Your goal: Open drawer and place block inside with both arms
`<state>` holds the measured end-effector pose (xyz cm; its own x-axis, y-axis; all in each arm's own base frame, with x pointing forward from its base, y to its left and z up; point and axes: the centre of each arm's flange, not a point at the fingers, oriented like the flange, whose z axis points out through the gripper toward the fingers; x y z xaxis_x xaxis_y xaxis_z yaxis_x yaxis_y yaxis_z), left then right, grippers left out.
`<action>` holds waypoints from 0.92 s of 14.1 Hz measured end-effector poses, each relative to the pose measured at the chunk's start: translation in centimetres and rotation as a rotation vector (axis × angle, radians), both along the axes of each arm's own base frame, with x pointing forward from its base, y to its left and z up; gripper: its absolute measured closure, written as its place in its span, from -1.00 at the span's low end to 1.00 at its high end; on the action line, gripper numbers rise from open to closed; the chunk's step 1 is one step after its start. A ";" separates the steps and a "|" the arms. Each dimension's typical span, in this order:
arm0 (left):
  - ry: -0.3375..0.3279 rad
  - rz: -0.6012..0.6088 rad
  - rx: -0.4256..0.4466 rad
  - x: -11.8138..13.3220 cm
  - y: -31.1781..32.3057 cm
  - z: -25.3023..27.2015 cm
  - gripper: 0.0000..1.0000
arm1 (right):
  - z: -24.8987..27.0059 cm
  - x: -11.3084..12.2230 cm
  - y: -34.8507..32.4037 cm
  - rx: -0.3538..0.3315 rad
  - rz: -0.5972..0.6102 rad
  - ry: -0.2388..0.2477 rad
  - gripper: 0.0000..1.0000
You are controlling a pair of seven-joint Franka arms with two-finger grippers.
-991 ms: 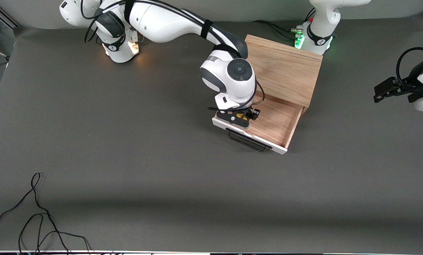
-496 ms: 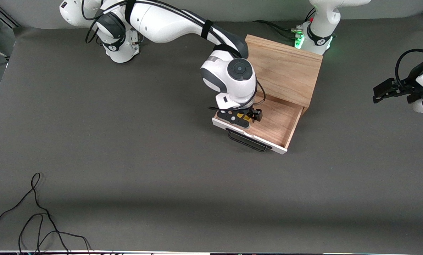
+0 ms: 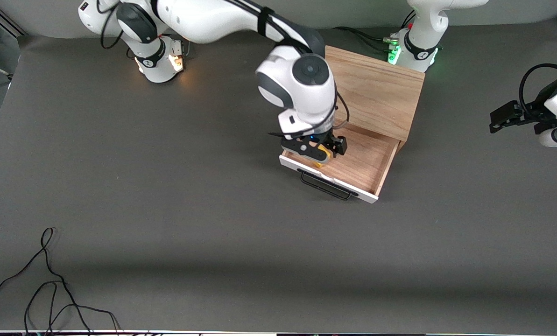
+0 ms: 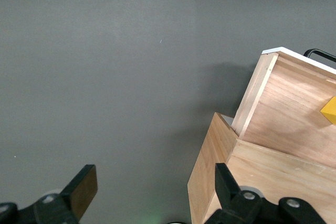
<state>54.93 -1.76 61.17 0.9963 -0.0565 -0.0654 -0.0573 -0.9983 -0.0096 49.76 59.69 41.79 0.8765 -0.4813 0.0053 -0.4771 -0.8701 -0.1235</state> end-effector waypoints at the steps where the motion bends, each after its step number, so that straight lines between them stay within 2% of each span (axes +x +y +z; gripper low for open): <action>1: 0.001 -0.001 0.000 0.0 0.0 0.0 -1.00 | 2.1 0.3 -1.2 -0.021 0.009 -0.006 -1.00; 3: 0.004 -0.004 0.000 0.0 -0.1 0.0 -1.00 | 5.0 1.0 -4.0 -0.077 0.052 0.000 -1.00; 6: 0.011 -0.004 0.000 -0.1 -0.1 -0.1 -1.00 | 7.9 3.7 -9.4 -0.131 0.085 0.013 -1.00; 10: 0.012 -0.006 0.000 -0.1 -0.2 -0.1 -1.00 | 11.3 8.7 -20.0 -0.144 0.164 0.015 -1.00; 13: 0.012 -0.007 -0.001 -0.2 -0.3 -0.1 -1.00 | 13.3 11.1 -28.8 -0.132 0.225 0.032 -1.00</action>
